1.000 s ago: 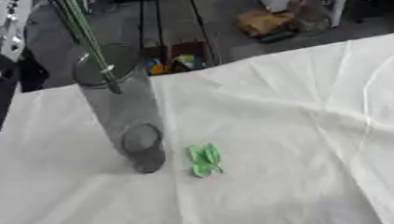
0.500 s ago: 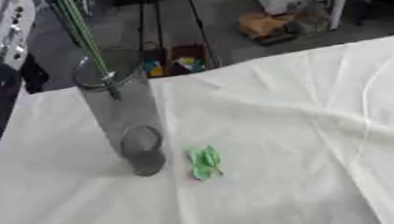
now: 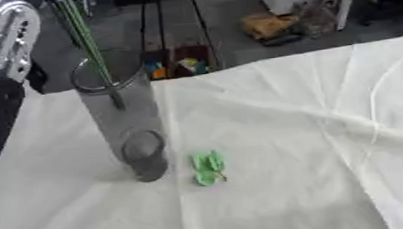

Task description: Arrange flowers into the vase.

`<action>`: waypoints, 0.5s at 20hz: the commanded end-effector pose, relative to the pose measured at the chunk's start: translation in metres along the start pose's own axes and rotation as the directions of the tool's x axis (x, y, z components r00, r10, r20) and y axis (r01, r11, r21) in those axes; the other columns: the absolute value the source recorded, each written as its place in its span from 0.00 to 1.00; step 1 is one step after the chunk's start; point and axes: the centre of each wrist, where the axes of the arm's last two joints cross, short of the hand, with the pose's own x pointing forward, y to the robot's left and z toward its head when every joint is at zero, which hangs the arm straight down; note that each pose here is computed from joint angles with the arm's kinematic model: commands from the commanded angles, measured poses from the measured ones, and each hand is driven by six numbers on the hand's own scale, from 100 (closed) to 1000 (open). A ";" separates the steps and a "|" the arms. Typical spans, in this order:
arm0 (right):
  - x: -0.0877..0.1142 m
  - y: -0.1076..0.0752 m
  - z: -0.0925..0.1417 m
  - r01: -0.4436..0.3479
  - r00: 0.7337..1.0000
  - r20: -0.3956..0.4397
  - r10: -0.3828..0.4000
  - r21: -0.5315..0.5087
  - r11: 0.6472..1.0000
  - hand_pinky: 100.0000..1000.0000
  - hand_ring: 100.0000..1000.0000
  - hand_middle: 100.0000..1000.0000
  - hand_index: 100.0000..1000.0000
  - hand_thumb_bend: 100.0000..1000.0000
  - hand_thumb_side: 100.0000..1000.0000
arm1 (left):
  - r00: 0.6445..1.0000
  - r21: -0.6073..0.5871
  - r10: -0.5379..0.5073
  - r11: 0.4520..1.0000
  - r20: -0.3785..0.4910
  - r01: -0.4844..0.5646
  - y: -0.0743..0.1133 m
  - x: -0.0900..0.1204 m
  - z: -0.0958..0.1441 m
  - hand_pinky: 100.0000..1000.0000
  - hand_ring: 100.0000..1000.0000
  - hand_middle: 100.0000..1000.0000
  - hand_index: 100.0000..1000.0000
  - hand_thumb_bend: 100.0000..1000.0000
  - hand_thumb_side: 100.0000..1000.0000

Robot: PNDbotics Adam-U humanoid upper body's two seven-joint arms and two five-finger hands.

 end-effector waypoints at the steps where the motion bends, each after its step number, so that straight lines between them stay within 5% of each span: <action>1: 0.005 0.000 -0.005 0.002 1.000 0.025 -0.002 0.007 1.000 0.14 0.27 0.16 0.49 0.00 0.94 | 0.999 0.003 -0.012 1.000 0.041 0.012 0.001 0.011 0.001 0.00 0.00 0.00 0.00 0.00 0.88; 10: 0.005 0.000 -0.005 0.004 1.000 0.025 -0.004 0.007 1.000 0.14 0.27 0.16 0.50 0.00 0.94 | 0.998 -0.004 -0.036 0.999 0.054 0.036 0.000 0.006 0.005 0.00 0.00 0.00 0.00 0.00 0.88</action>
